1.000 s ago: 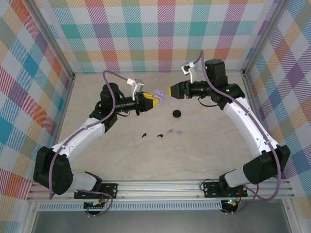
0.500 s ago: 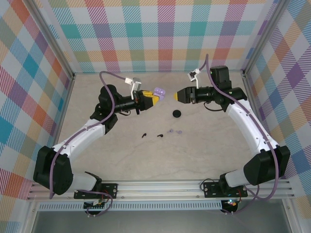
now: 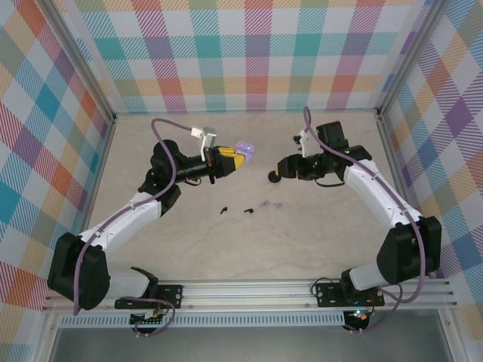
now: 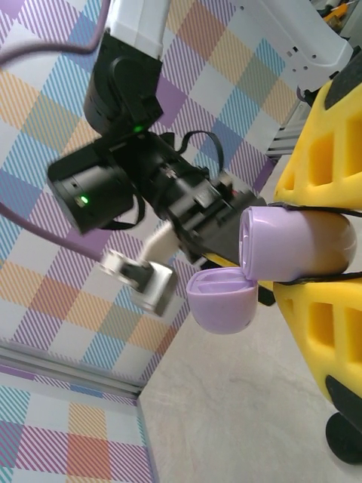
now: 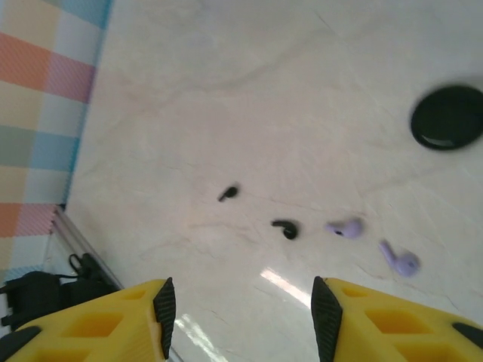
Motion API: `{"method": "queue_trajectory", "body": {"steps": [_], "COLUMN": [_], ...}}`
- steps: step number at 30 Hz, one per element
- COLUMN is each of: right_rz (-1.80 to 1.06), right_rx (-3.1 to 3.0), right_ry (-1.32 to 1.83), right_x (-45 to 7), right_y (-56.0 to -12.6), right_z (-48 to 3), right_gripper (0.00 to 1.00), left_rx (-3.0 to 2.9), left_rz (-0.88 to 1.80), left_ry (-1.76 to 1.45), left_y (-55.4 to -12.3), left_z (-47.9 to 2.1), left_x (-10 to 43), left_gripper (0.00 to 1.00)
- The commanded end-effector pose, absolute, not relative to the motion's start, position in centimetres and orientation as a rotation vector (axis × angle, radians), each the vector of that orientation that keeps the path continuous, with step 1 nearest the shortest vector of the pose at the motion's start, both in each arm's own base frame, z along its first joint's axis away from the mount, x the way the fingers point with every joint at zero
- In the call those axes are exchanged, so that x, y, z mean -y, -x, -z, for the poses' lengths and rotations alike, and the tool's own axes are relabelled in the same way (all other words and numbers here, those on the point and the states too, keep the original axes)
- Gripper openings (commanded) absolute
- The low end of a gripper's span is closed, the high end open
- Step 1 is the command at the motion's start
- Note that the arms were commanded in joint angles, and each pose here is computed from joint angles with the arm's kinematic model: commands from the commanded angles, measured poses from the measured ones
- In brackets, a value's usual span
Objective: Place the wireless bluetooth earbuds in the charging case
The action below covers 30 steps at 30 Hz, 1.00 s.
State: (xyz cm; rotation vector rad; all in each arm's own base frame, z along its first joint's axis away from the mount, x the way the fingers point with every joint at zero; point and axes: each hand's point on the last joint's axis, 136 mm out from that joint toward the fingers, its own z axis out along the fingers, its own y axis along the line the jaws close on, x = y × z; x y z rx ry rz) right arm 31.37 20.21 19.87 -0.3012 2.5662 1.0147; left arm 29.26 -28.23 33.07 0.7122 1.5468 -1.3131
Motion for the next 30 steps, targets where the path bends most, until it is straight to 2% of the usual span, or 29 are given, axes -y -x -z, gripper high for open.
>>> {"method": "queue_trajectory", "body": {"steps": [1,9,14,22,30], "right_rz": [-0.873,-0.817,-0.86,-0.921,-0.87], "right_rx": [-2.74,-2.933,-2.98,-3.047,-3.086], "right_ry": [0.177,0.103,0.106,0.028,-0.026], "right_x": [-18.9,-19.1,-20.4,-21.2,-20.9], "right_y": [-30.5,-28.3,-27.5,-27.3,-27.7], "right_z": [-15.2,-9.4,-7.5,-5.1,-3.5], "right_gripper": [0.52,0.49,0.47,0.36,0.36], "left_rx": [-1.487,-1.472,-1.464,-1.474,-1.474], "left_rz": [1.27,1.241,1.232,1.215,1.214], "left_ry": [-0.757,-0.779,-0.788,-0.791,-0.791], "left_y": [-27.8,-26.4,-26.0,-25.7,-25.7], "left_z": [-34.4,-34.9,-35.2,-35.1,-35.2], "left_x": [28.4,28.2,28.1,27.9,27.9], "left_gripper": [0.06,0.07,0.07,0.07,0.07]}}
